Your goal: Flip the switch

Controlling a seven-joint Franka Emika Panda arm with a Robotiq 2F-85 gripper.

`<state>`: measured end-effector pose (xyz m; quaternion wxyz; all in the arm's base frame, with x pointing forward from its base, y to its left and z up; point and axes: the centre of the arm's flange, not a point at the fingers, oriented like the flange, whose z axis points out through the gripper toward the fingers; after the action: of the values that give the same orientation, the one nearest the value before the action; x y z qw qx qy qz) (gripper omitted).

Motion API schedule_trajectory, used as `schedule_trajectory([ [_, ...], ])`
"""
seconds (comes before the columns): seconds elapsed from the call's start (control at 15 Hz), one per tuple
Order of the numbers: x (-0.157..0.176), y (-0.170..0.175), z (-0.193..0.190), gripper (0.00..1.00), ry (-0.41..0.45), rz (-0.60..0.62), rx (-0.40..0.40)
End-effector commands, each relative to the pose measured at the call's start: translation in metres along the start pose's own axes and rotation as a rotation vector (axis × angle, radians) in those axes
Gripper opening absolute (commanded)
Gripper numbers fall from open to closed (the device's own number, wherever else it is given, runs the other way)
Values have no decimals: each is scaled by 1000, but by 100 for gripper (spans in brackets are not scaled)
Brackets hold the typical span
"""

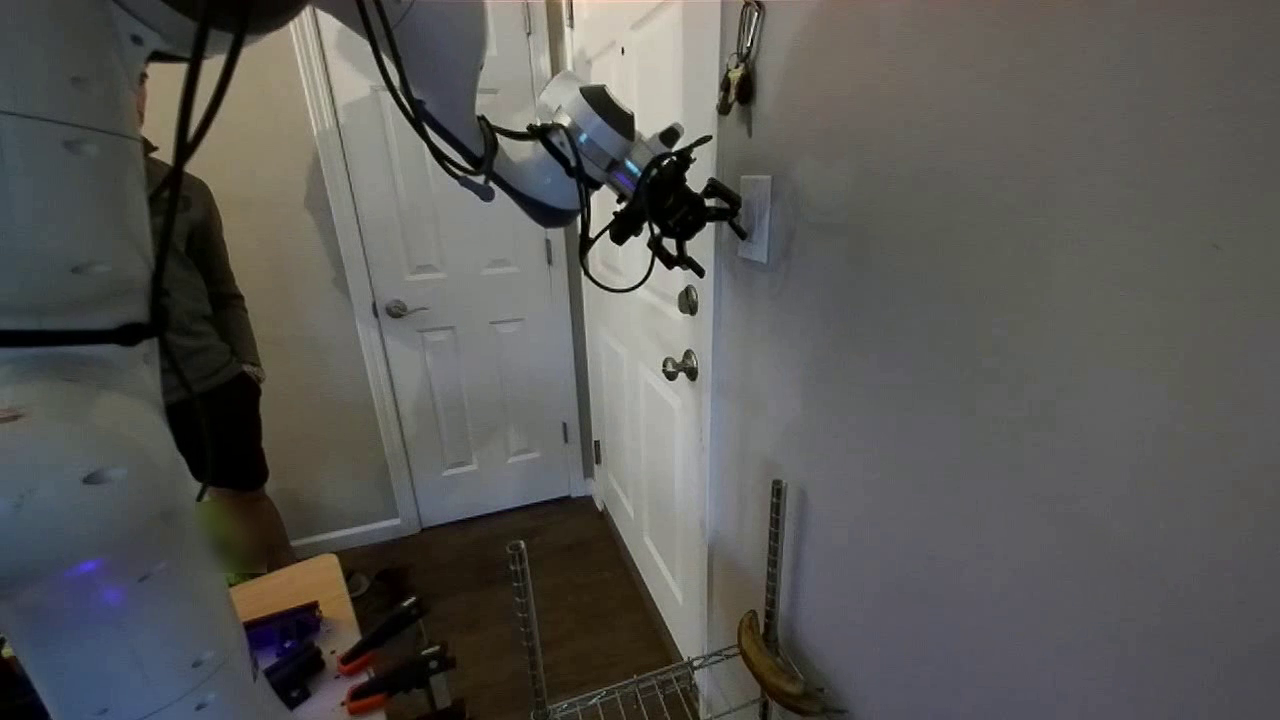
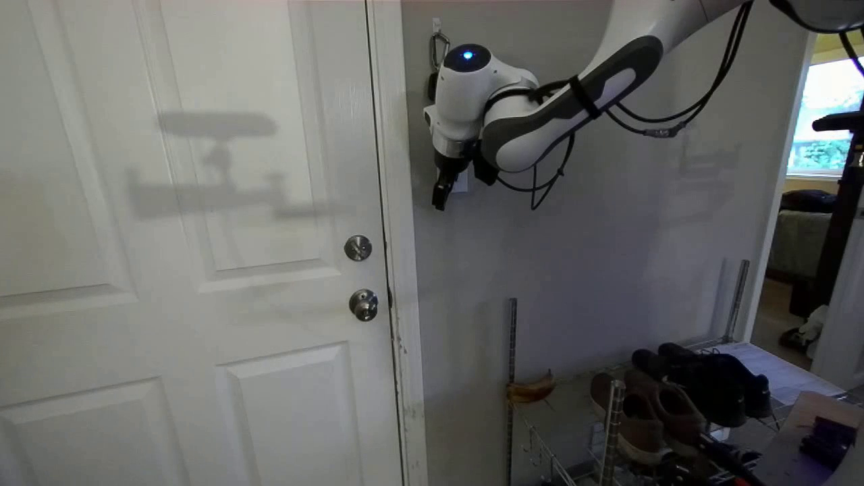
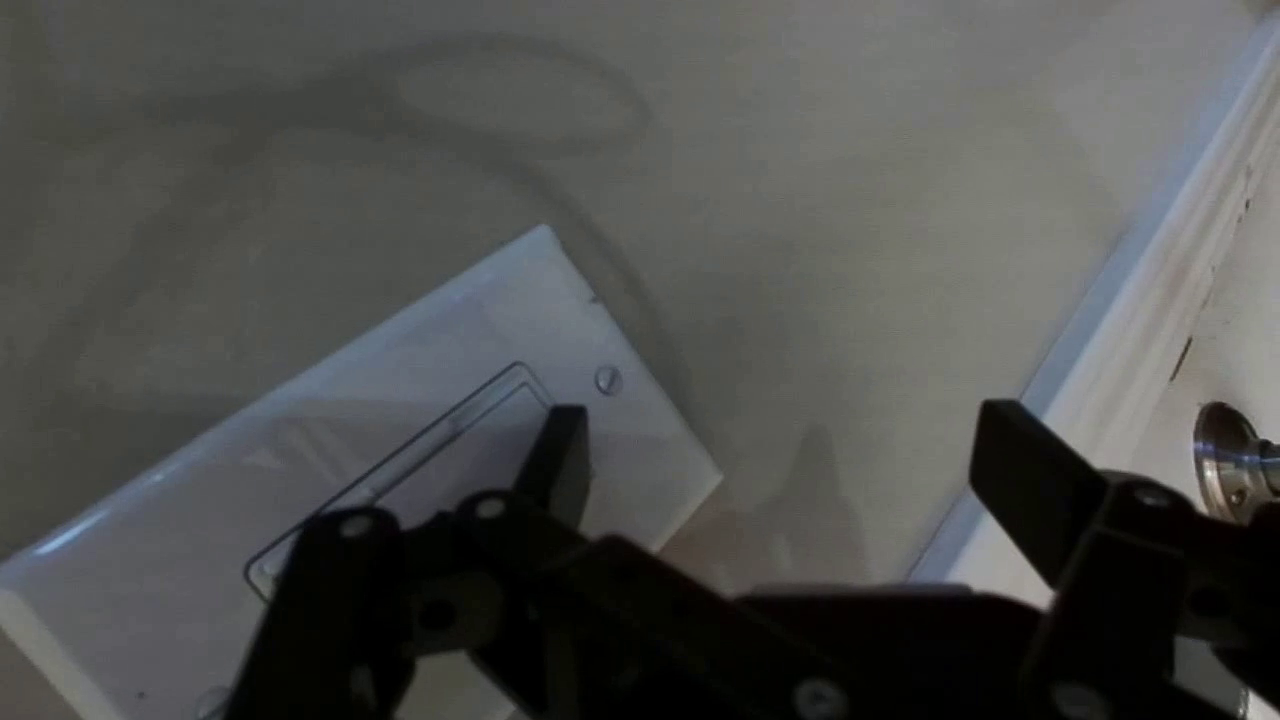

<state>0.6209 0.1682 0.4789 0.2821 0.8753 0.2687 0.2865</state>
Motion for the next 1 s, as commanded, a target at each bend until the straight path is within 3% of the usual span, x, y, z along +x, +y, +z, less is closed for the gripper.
schedule_trajectory([
  [0.0, -6, 0, -3, 100, 26, -3, 42],
  [0.2, -14, -23, -15, 100, 49, -38, 52],
  [0.47, -52, -54, -31, 100, 47, -15, 61],
  [0.93, -73, -55, -41, 100, 24, -2, 78],
])
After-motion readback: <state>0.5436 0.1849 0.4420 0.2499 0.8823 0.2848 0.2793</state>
